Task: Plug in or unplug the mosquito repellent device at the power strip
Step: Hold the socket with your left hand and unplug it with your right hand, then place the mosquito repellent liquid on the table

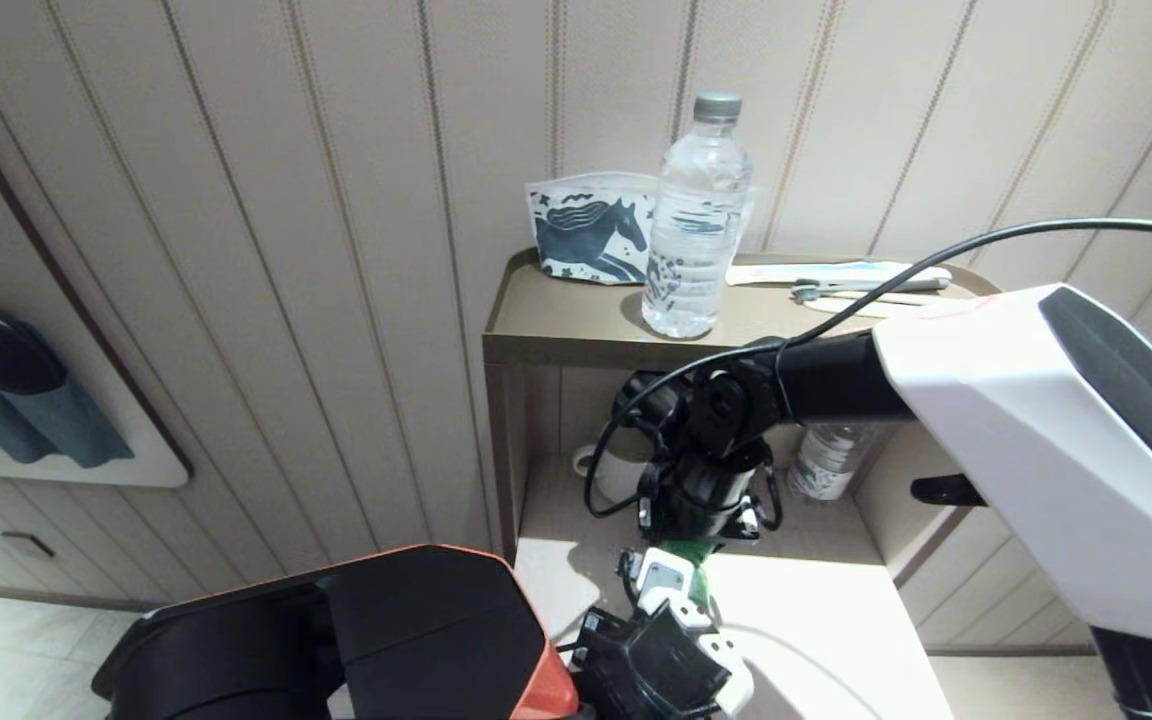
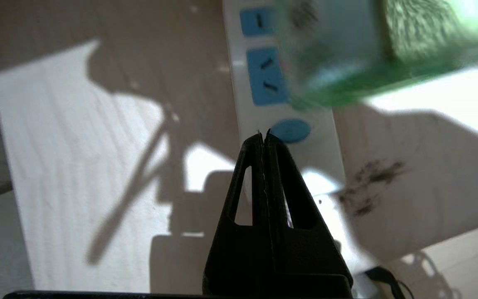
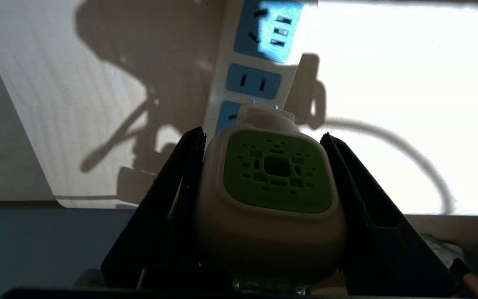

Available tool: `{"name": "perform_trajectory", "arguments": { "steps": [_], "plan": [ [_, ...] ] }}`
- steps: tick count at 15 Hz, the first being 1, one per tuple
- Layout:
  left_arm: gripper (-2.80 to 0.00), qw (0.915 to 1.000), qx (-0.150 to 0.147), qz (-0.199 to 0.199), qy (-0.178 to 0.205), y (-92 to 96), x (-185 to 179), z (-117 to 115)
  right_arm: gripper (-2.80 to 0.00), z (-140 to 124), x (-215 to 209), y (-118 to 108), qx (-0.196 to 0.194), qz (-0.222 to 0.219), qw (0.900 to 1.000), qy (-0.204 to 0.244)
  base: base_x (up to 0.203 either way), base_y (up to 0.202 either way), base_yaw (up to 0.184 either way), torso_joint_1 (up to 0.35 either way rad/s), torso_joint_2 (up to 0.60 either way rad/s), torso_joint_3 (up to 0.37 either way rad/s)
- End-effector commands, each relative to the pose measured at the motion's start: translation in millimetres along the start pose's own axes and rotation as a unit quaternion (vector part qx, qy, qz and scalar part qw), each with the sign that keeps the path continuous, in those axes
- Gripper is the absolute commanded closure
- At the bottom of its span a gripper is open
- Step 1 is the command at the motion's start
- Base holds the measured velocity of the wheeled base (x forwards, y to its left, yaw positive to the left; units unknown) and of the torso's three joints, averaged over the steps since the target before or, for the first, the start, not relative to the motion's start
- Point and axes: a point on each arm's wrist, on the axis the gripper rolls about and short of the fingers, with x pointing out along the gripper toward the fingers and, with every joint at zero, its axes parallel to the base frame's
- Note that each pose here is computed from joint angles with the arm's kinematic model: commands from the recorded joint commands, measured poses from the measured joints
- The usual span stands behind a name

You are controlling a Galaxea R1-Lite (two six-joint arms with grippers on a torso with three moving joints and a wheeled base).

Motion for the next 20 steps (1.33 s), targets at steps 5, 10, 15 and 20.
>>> {"name": "perform_trajectory", "arguments": {
  "steps": [5,10,15,20],
  "plan": [
    [0.00,0.9989,-0.032,0.015,-0.033,19.6,-12.7,30.1,0.00,0.7,-19.3,-7.8,0.013,0.008,1.000,-0.013,0.000,0.000,0.000,0.000,0.00,0.000],
    [0.00,0.9992,-0.024,0.030,-0.006,41.1,-32.7,10.1,0.00,-9.7,-22.7,-11.0,0.007,0.002,1.000,-0.002,0.000,0.000,0.000,0.000,0.00,0.000],
    [0.00,0.9983,-0.032,0.047,-0.010,70.0,-59.3,-7.0,0.00,-26.8,2.4,-3.7,-0.007,-0.012,0.999,0.040,0.000,0.000,0.000,0.000,0.00,0.000],
    [0.00,0.9964,-0.045,0.072,-0.008,103.7,-83.9,-21.9,0.00,-49.2,15.0,9.1,-0.026,-0.018,0.997,0.072,0.000,0.000,0.000,0.000,0.00,0.000]
  ]
}}
